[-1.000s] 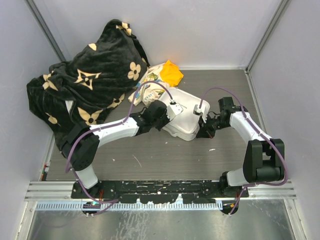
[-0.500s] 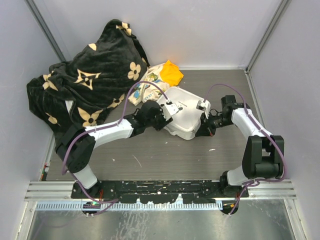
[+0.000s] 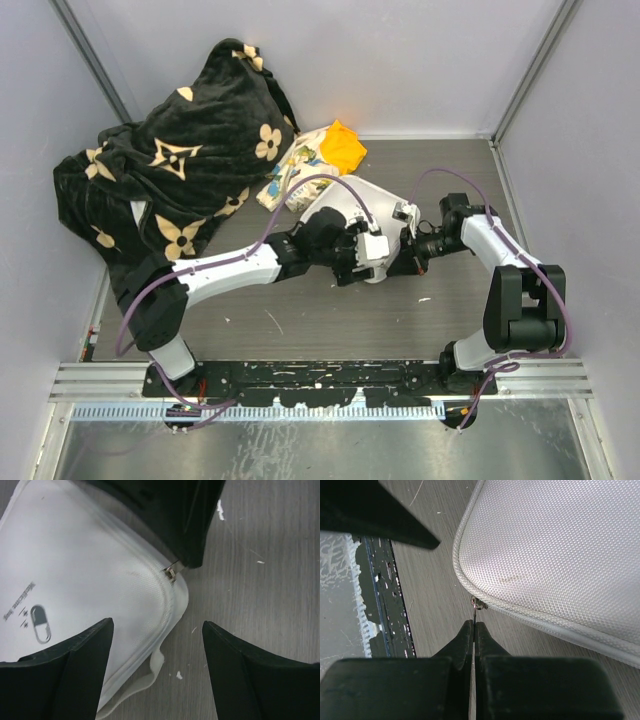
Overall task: Organize the medicine kit
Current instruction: Zip the medicine box at the center of the board.
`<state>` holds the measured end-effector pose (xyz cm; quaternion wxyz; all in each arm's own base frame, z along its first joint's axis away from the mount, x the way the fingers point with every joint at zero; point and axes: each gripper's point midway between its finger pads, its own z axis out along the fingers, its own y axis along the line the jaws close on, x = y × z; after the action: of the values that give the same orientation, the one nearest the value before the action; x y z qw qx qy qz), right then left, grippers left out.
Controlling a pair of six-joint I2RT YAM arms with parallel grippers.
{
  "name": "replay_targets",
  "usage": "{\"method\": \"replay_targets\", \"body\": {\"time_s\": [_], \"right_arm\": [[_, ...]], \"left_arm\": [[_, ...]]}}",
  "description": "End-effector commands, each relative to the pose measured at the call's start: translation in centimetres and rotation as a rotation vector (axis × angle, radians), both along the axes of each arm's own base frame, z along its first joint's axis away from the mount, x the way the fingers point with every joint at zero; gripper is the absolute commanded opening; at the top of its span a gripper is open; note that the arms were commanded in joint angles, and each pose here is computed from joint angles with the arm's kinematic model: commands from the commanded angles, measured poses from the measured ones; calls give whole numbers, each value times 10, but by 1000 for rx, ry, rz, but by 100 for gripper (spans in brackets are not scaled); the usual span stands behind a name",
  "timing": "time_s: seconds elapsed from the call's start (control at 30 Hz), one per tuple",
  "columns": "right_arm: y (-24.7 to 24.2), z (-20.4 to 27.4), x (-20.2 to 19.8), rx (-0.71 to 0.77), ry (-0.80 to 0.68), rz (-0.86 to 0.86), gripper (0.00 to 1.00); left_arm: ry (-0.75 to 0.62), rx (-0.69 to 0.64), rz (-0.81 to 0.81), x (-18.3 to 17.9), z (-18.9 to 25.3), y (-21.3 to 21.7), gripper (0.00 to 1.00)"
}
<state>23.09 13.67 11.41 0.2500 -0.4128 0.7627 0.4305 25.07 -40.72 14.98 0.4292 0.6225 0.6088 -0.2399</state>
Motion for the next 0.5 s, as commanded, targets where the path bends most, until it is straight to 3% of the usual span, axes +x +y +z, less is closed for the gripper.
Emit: {"method": "replay_targets", "body": {"time_s": [0.0,0.17,0.37,0.47], "right_arm": [[14,25,-6,122,-6,-4,1],[15,23,-10,126,6,-8,1],[25,28,-16,188,24,16,1],[33,31,-17,211,30,30,1]], "left_arm": [[24,16,-42,-12,-8,-18,69],[-9,44,8,3,-18,-19,45],[-11,43,84,15,-25,-21,4],[-1,33,131,20,-30,-20,0]]}}
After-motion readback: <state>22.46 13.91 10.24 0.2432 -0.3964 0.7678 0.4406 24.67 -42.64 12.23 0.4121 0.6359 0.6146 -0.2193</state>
